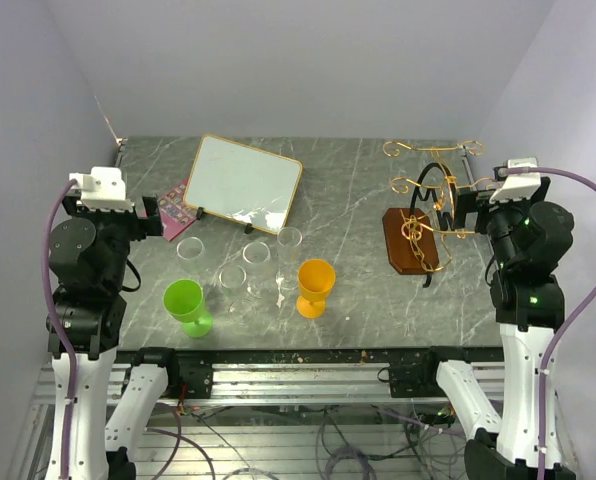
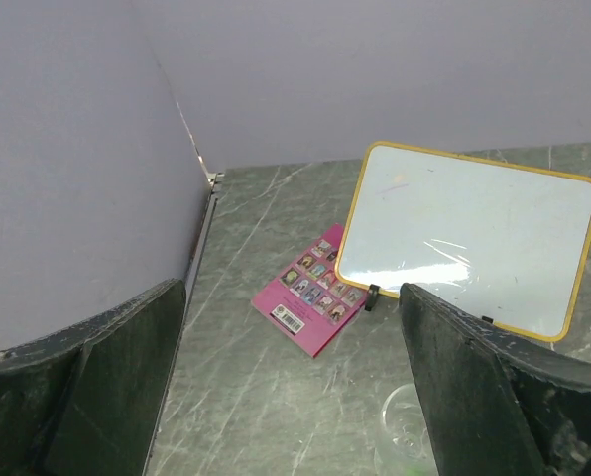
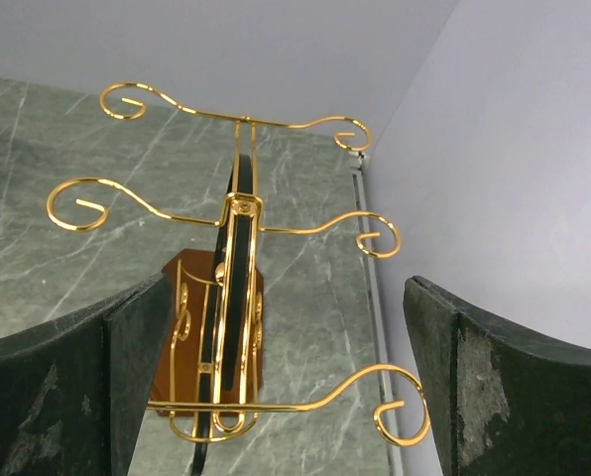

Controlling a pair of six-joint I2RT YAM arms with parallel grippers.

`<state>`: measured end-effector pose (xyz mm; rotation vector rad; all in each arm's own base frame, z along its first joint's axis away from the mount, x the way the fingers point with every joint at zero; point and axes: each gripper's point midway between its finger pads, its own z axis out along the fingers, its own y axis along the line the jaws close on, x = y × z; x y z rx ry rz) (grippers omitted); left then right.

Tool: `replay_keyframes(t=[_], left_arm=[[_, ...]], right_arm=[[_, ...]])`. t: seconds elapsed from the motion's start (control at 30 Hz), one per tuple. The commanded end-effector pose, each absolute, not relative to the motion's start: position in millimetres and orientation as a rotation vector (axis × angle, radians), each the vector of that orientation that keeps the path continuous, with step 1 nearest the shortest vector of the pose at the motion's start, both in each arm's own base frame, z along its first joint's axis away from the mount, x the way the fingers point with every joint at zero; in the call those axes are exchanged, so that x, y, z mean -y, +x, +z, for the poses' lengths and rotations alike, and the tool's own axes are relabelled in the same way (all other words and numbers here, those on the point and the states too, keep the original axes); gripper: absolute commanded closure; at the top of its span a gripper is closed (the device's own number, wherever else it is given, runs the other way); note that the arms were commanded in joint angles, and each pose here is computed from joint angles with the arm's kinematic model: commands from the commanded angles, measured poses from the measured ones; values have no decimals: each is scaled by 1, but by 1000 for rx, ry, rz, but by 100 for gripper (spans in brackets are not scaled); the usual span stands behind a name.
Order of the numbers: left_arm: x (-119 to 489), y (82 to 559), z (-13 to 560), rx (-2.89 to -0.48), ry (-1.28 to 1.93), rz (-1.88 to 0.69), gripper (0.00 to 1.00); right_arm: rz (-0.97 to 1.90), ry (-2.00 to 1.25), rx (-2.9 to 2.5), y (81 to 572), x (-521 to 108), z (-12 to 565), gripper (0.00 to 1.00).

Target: Place the wine glass upside down on the wine glass rack

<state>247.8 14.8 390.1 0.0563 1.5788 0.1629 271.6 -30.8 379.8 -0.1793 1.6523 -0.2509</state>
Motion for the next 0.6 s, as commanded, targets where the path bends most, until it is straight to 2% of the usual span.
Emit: replay_keyframes(t=[0.0, 0.57], left_arm=[[-17, 252, 385, -1591, 67, 172, 1], [-24, 262, 374, -1637, 60, 200, 1]], right_arm=[[-210, -174, -1678, 277, 29, 369, 0], [-175, -167, -1768, 293, 33, 353, 0]])
